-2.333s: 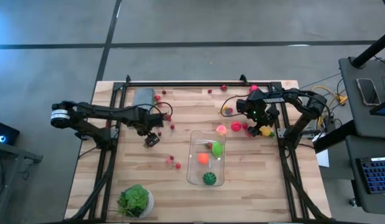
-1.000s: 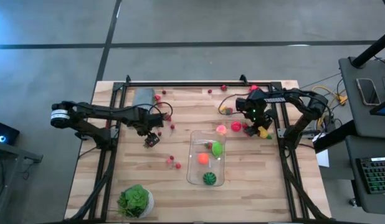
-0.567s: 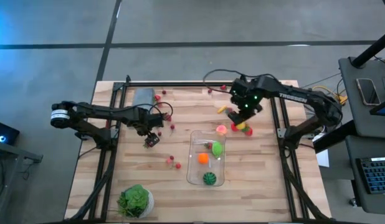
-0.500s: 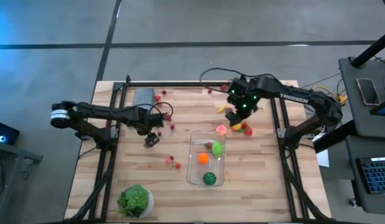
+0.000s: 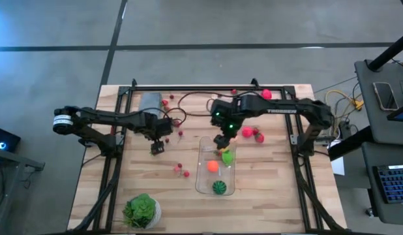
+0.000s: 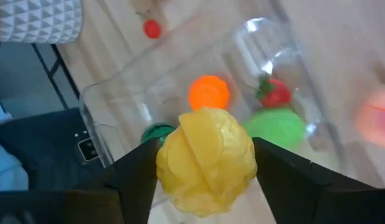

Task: Pick and placing Produce into tupperware
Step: Put the pineapple into the transparent bin, then put the strawberry into the transparent bin

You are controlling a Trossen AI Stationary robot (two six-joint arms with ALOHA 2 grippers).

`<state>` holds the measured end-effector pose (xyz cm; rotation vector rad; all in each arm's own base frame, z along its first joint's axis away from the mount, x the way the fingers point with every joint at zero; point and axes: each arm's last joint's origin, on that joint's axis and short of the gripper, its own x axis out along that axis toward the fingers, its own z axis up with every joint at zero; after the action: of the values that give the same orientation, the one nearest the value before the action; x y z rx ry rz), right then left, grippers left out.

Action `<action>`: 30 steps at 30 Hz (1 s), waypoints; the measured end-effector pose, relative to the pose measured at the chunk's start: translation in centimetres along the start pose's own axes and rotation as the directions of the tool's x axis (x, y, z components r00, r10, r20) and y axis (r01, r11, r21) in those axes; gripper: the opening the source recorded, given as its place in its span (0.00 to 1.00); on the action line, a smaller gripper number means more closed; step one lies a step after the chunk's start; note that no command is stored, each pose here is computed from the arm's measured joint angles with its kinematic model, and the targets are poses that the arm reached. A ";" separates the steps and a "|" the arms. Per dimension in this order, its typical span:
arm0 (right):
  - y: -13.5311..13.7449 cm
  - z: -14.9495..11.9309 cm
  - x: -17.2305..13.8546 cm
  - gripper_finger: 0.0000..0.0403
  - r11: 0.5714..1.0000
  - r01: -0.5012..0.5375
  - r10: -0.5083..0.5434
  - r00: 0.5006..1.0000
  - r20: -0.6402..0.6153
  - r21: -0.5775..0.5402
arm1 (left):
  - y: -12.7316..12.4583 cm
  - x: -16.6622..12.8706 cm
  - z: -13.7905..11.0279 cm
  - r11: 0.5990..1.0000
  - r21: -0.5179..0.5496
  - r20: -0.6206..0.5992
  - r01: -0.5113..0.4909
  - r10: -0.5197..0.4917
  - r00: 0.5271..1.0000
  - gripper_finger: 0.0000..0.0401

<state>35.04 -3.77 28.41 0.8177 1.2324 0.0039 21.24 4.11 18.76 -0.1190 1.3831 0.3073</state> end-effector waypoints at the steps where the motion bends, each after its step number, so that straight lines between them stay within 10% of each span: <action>1: 0.5 0.3 0.1 0.64 1.000 -0.005 0.005 1.000 0.003 -0.006 | 0.0 -0.1 0.1 1.000 0.004 0.003 0.000 0.000 1.000 0.65; 11: 2.2 1.5 0.4 0.87 0.999 0.035 -0.036 0.998 0.050 0.012 | 0.0 -0.1 -0.2 0.999 0.033 -0.012 -0.004 0.004 1.000 0.65; 19: 1.8 0.1 -4.8 0.86 0.929 0.269 -0.334 0.906 0.260 0.254 | 0.3 -0.7 -0.1 0.996 0.076 0.033 -0.050 0.047 0.998 0.65; 24: -3.5 -0.9 -6.9 0.83 0.785 0.390 -0.479 0.875 0.073 0.481 | 0.3 -0.9 -0.1 0.996 0.072 0.047 -0.049 0.045 0.998 0.65; 30: -9.7 -0.7 -8.9 0.82 0.558 0.624 -0.757 0.653 0.027 0.547 | 0.3 -0.9 0.1 0.997 0.062 0.065 -0.047 0.042 0.997 0.65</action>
<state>27.18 -14.15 30.42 0.6688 1.2432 -1.1065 21.09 4.26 19.67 -0.0256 1.3318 0.3016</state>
